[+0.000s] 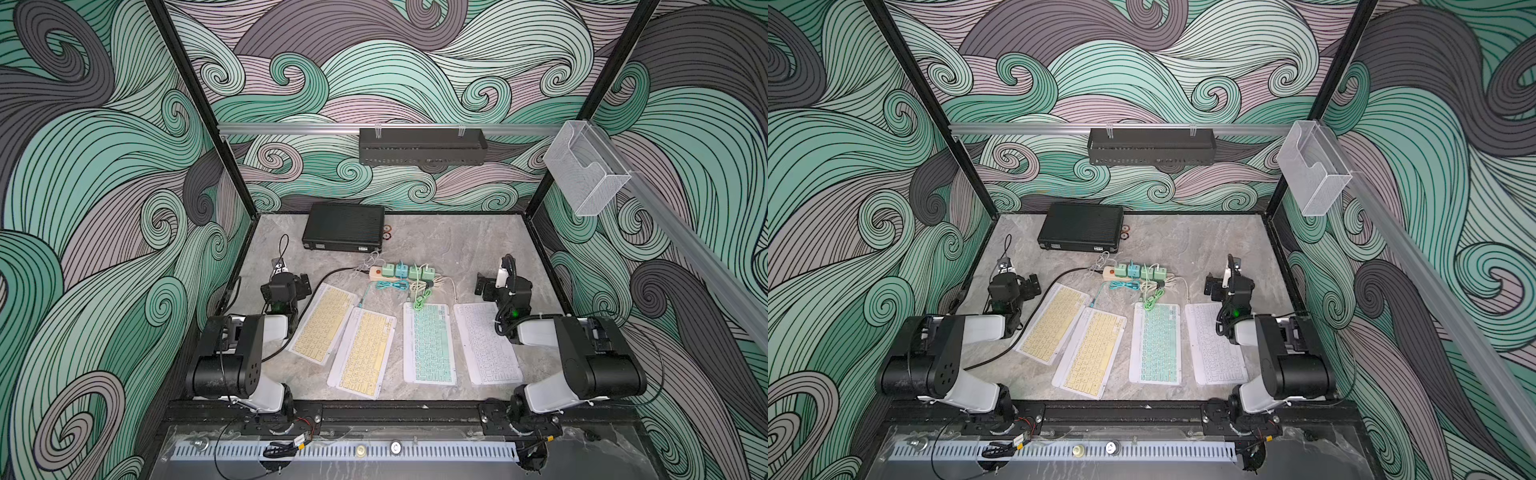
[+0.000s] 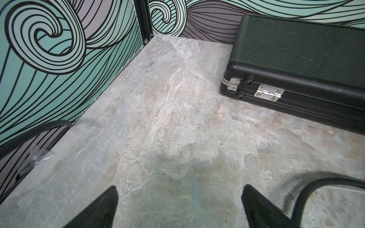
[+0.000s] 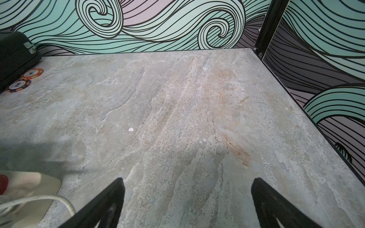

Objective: Unplug the wireless keyboard
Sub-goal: Adjust the keyboard at the center of the board.

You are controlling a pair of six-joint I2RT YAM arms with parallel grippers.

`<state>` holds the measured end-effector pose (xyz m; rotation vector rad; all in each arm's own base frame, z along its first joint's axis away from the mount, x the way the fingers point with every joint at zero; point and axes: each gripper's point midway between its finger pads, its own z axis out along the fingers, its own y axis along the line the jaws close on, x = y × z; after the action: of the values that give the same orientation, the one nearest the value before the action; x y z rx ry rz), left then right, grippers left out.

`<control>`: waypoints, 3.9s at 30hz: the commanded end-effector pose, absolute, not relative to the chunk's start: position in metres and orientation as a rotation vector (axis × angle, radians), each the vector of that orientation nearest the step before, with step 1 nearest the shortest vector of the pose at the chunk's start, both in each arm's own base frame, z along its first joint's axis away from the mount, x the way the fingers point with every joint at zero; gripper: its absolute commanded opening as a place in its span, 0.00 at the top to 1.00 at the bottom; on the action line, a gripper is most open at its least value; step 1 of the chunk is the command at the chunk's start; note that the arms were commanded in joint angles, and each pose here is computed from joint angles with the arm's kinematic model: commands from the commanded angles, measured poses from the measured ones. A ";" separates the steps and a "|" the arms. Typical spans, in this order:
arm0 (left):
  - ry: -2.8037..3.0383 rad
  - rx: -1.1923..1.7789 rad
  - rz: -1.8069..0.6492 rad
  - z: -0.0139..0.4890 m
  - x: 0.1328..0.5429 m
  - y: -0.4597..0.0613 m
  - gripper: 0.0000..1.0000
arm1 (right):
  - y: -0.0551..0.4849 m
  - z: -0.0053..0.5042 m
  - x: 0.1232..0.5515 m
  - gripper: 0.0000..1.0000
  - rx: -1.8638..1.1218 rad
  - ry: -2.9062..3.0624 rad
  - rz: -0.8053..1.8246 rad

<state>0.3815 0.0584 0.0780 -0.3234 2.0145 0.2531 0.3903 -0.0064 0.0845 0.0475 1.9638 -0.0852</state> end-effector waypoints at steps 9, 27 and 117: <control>1.981 -0.326 0.265 0.088 0.390 0.062 0.01 | -0.010 0.093 0.397 0.01 0.041 1.935 -0.109; 1.982 -0.326 0.267 0.087 0.389 0.062 0.01 | -0.010 0.093 0.396 0.01 0.041 1.935 -0.109; 2.618 -0.872 0.031 0.017 0.305 -0.022 0.40 | 0.311 0.140 0.257 0.27 -0.284 2.148 0.883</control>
<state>0.3113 -0.0364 0.0246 -0.8661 2.5836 -0.0751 0.2568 0.3079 0.1390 -0.3068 2.1552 0.8619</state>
